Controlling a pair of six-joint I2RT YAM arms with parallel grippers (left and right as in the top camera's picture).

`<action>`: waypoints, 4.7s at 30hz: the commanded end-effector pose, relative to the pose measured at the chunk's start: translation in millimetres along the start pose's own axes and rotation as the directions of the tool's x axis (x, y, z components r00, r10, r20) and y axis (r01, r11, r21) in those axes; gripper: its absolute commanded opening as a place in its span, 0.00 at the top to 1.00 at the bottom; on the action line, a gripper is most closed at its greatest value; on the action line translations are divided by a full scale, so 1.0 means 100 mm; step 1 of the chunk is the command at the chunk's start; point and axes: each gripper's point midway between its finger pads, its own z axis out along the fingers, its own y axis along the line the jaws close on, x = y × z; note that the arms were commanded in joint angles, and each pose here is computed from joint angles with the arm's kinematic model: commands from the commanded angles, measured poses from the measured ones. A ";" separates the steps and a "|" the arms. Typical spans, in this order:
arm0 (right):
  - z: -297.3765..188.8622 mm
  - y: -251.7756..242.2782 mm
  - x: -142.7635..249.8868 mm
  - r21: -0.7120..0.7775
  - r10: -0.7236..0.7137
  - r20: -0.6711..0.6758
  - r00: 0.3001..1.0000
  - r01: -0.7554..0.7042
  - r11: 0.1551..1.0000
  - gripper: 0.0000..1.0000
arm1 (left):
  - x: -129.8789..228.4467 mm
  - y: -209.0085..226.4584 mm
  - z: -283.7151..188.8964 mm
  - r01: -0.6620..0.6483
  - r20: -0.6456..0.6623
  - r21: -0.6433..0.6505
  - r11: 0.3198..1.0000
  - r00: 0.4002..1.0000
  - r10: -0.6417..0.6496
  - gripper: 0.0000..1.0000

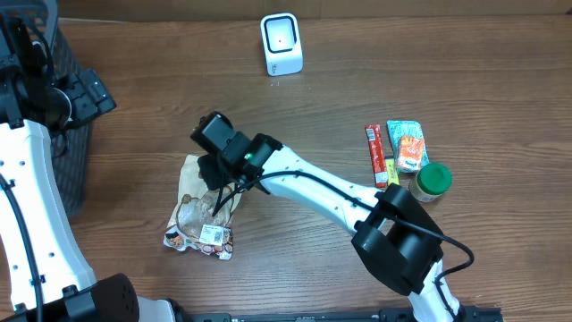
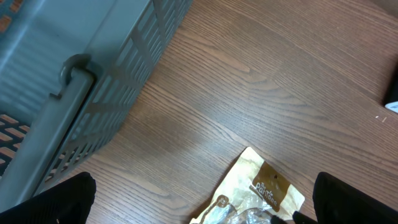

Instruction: Scan the item barcode

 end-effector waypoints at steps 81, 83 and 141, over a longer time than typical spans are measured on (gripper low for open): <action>-0.10 -1.72 0.99 0.326 0.213 -0.416 0.884 -0.075 0.943 0.20 | -0.03 -0.02 -0.03 -0.010 0.011 0.008 1.000 1.000 0.010 0.00; -0.08 -1.73 1.03 0.318 0.196 -0.427 0.883 -0.056 0.946 0.18 | -0.03 -0.02 -0.03 -0.010 0.011 0.008 1.000 1.000 0.010 0.00; -0.71 -0.93 0.13 -0.128 0.154 -0.297 0.942 -0.200 0.971 0.96 | -0.03 -0.02 -0.03 -0.009 0.011 0.007 1.000 1.000 0.009 0.00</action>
